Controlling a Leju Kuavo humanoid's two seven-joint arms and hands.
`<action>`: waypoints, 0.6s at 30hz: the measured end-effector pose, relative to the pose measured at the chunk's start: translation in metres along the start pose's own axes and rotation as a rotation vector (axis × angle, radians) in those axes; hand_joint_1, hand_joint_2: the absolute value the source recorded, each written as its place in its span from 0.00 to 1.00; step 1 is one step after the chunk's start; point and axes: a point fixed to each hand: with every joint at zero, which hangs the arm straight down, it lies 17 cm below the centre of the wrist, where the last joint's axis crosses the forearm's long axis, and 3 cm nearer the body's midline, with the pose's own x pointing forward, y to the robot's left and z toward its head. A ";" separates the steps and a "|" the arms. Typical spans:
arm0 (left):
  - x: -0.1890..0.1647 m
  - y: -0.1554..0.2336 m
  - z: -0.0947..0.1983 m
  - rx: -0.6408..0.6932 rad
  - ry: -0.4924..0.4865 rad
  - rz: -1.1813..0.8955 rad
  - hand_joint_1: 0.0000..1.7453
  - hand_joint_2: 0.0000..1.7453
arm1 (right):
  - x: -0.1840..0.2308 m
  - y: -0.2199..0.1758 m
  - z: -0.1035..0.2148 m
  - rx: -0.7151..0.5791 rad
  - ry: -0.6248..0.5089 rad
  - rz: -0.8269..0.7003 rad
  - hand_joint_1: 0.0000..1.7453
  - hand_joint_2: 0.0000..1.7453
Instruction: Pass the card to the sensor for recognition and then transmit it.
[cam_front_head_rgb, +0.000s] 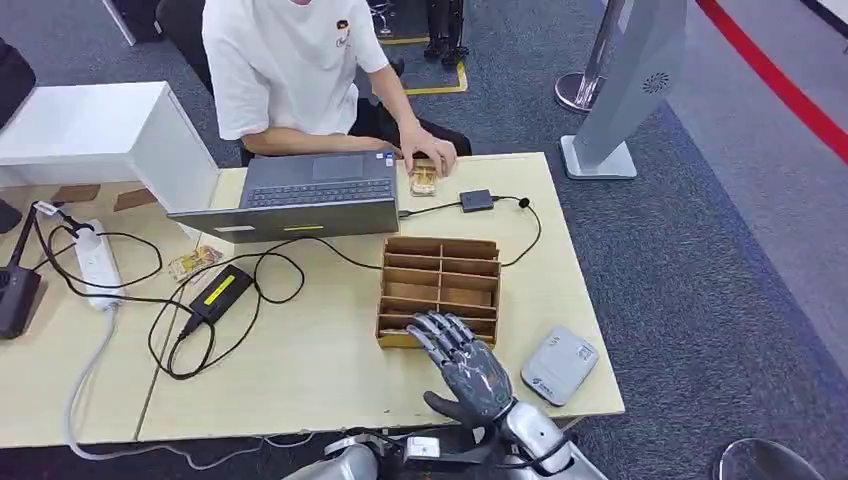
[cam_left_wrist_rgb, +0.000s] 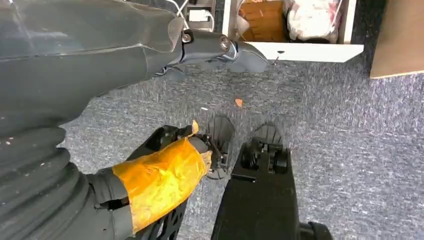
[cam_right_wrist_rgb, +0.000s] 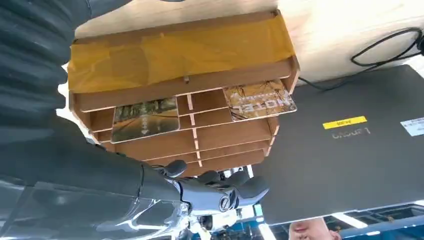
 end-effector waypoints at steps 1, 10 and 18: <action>0.000 -0.001 0.000 -0.004 0.004 0.004 0.00 1.00 | -0.001 -0.002 -0.003 -0.011 0.000 0.008 0.00 1.00; 0.002 -0.006 0.001 -0.029 0.009 0.025 0.00 1.00 | -0.011 -0.016 -0.031 -0.069 0.013 0.052 0.00 1.00; 0.004 -0.007 0.002 -0.035 0.009 0.024 0.00 1.00 | -0.027 -0.026 -0.041 -0.080 0.033 0.089 0.00 1.00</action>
